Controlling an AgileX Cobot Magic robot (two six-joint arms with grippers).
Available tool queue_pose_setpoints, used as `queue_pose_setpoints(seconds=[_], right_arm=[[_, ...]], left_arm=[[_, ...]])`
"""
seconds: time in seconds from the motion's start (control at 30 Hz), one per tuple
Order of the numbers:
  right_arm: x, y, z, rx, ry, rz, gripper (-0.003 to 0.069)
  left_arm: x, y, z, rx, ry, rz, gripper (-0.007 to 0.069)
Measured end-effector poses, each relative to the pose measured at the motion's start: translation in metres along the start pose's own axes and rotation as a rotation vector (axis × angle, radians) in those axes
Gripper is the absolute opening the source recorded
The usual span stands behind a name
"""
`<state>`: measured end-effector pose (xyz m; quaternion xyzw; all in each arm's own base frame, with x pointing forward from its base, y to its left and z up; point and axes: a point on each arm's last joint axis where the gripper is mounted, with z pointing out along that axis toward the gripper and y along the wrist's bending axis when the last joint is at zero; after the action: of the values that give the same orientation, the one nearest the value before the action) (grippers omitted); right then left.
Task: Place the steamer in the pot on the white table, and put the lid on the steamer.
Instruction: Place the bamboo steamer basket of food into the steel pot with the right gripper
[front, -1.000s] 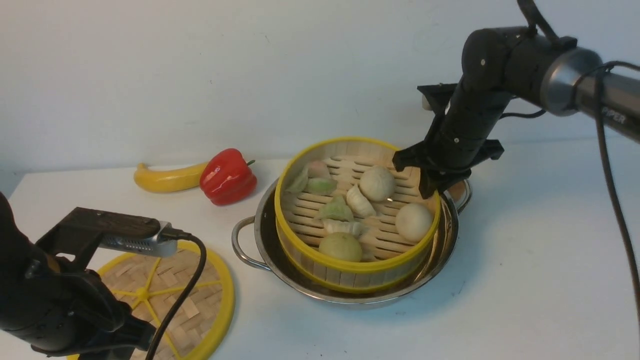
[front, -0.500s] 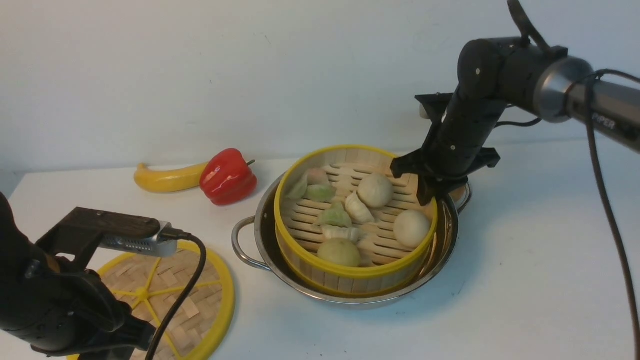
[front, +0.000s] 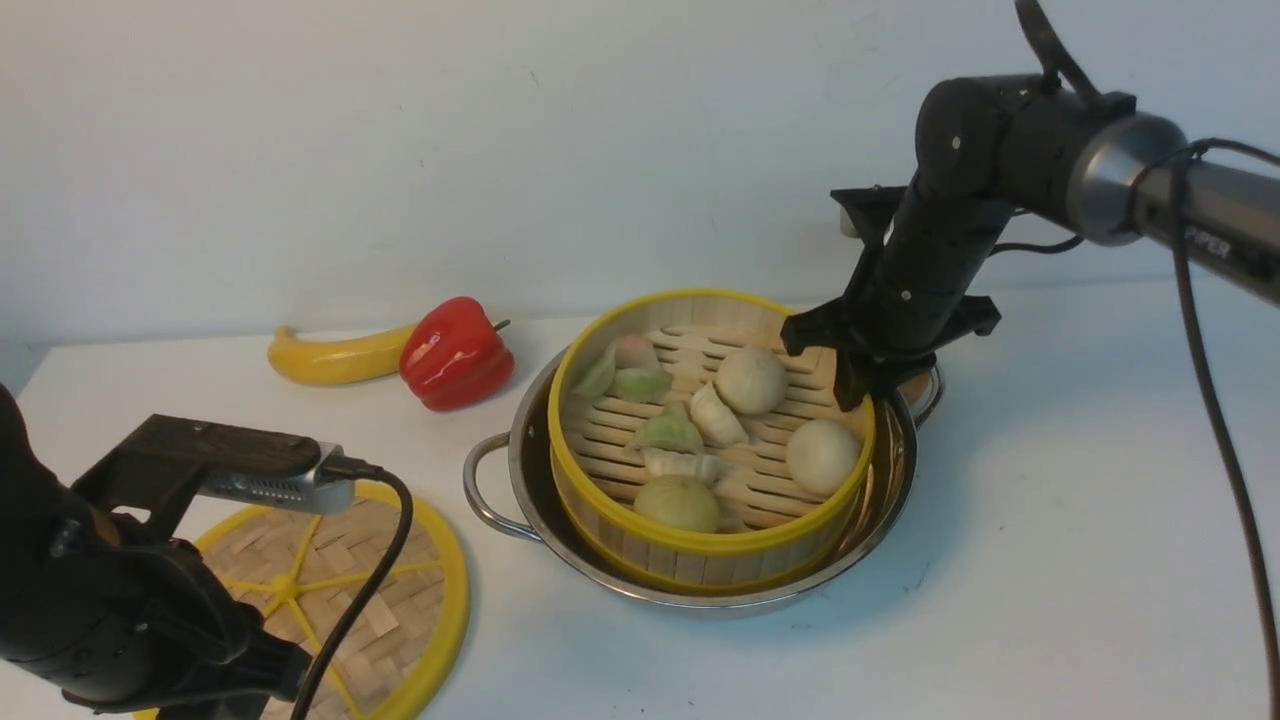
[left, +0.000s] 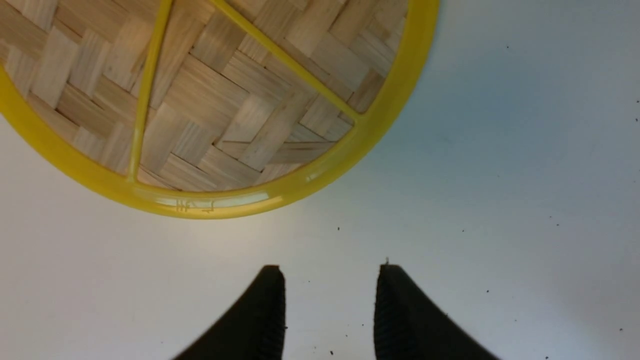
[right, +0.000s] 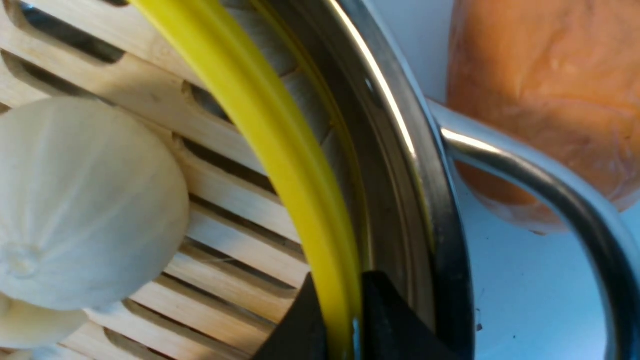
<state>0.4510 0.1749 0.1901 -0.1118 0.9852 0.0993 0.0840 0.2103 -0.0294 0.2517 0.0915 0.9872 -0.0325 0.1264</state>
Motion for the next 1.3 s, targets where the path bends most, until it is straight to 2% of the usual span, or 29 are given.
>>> queue_pose_setpoints(seconds=[0.87, 1.1, 1.2, 1.3], right_arm=[[0.0047, -0.0011, 0.0085, -0.002, 0.027, 0.014, 0.0078], [0.0050, 0.0008, 0.0089, -0.024, 0.029, 0.028, 0.0145], [0.0051, 0.0021, 0.0089, -0.037, 0.030, 0.035, 0.0223], [0.0042, 0.0031, 0.0077, -0.046, 0.026, 0.038, 0.0265]], left_arm=[[0.0000, 0.0000, 0.0000, 0.000, 0.000, 0.000, 0.0241], [0.0000, 0.0000, 0.0000, 0.000, 0.000, 0.000, 0.0241], [0.0000, 0.0000, 0.0000, 0.000, 0.000, 0.000, 0.0241], [0.0000, 0.0000, 0.0000, 0.000, 0.000, 0.000, 0.0241]])
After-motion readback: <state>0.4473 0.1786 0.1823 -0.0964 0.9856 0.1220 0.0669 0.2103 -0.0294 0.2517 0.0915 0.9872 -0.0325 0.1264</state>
